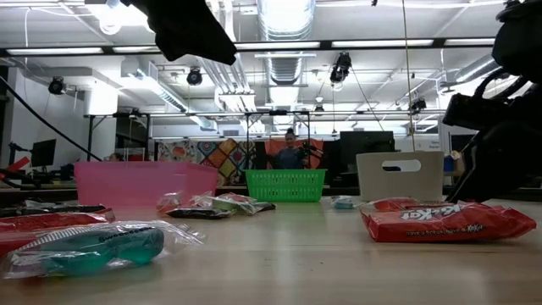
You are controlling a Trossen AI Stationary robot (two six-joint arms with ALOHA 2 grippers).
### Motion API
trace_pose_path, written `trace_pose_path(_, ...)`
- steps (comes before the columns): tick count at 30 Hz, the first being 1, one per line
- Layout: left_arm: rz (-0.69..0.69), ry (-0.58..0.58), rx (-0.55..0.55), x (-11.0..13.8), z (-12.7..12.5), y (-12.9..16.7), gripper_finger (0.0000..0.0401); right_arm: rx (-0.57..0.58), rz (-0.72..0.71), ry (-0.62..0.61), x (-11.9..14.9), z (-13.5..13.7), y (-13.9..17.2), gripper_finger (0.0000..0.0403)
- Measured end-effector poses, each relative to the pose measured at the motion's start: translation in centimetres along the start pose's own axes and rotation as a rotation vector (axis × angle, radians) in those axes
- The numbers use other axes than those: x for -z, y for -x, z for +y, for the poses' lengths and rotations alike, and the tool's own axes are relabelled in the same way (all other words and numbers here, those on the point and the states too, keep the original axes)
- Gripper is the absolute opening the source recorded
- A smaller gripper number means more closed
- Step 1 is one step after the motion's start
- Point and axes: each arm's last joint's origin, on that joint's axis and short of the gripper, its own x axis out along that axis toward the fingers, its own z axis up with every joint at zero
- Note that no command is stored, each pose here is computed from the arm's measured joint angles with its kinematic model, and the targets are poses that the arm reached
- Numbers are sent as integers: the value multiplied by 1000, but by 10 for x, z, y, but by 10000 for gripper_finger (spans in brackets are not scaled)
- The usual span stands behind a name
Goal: Sort candy
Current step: Put the brown chocolate bar into the white bin
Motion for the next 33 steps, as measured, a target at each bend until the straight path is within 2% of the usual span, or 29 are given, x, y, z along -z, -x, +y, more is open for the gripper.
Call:
trace_pose_path(15,0,0,0,0,0,0,76,11,24,3,6,-5,-2,179)
trace_pose_path(26,0,0,0,0,0,0,76,-28,20,68,4,-2,-2,29)
trace_pose_path(28,0,0,0,0,0,0,76,-31,20,68,4,-2,-2,14)
trace_pose_path(33,0,0,0,0,0,0,76,-46,10,59,2,-2,0,9)
